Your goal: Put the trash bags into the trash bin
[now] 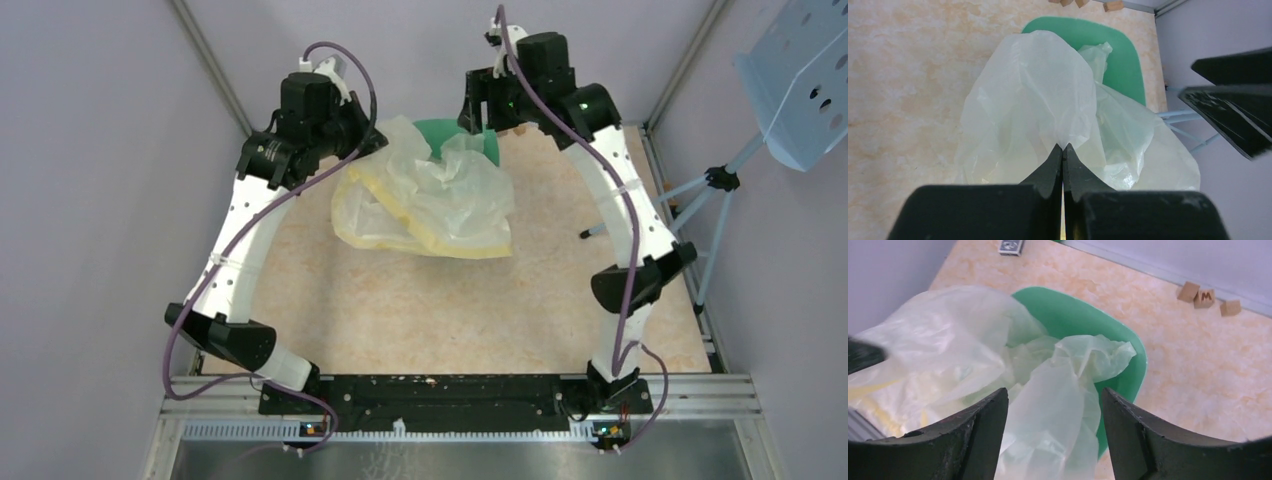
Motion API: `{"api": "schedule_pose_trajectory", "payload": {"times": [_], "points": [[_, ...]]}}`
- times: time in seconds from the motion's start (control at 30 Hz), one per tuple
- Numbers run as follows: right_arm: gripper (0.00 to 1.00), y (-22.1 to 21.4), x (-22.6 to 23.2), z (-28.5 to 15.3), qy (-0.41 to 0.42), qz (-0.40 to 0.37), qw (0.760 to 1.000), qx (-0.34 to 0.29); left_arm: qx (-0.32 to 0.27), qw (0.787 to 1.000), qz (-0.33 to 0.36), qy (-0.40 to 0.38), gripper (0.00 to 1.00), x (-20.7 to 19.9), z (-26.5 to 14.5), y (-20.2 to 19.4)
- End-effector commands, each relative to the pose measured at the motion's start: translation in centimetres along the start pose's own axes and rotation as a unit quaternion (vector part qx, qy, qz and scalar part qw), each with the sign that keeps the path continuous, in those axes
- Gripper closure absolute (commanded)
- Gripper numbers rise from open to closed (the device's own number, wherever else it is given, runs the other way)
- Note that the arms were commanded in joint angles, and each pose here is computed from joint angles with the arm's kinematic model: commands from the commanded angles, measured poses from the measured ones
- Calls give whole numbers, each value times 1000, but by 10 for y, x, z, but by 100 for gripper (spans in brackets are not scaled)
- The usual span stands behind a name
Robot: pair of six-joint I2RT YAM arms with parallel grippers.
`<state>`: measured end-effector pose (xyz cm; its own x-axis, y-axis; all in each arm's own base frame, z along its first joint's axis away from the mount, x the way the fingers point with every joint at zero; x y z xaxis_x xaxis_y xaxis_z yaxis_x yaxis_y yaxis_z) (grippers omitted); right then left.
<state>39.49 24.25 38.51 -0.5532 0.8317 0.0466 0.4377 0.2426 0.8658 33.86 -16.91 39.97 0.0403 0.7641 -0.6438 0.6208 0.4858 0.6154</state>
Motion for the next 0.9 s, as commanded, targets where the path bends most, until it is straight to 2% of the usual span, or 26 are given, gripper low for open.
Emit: {"api": "schedule_pose_trajectory", "payload": {"times": [0.0,0.13,0.33,0.47,0.6,0.83,0.87], "points": [[29,13,23,-52,63,-32,997,-38,-27,998,-8,-53,100,-20,9,17],[27,8,44,-80,122,-66,988,-63,-26,997,-25,-66,100,-23,24,22],[28,-19,83,-95,186,-115,975,-43,-17,993,-60,-96,100,-32,36,31],[30,-34,86,-82,170,-118,978,-20,-14,990,-76,-117,100,-36,37,36],[30,-29,84,-65,153,-115,981,-28,-10,988,-91,-123,100,-35,36,39],[33,-22,79,-13,121,-102,987,7,-12,987,-99,-125,100,-33,29,44],[37,-23,78,-7,119,-102,988,9,-12,987,-100,-124,100,-32,29,44]]}}
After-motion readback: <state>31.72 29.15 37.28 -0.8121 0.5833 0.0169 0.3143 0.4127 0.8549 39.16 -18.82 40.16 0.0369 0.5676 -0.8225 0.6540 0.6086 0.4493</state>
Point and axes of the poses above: each gripper's point midway between its finger pads, its own z axis out along the fingers, its own x axis along the line the jaws close on, y = z × x, the point moved 4 cm from there along -z, back along the fingers, and after that the axes turned 10 degrees about -z, right-handed, at the moved point
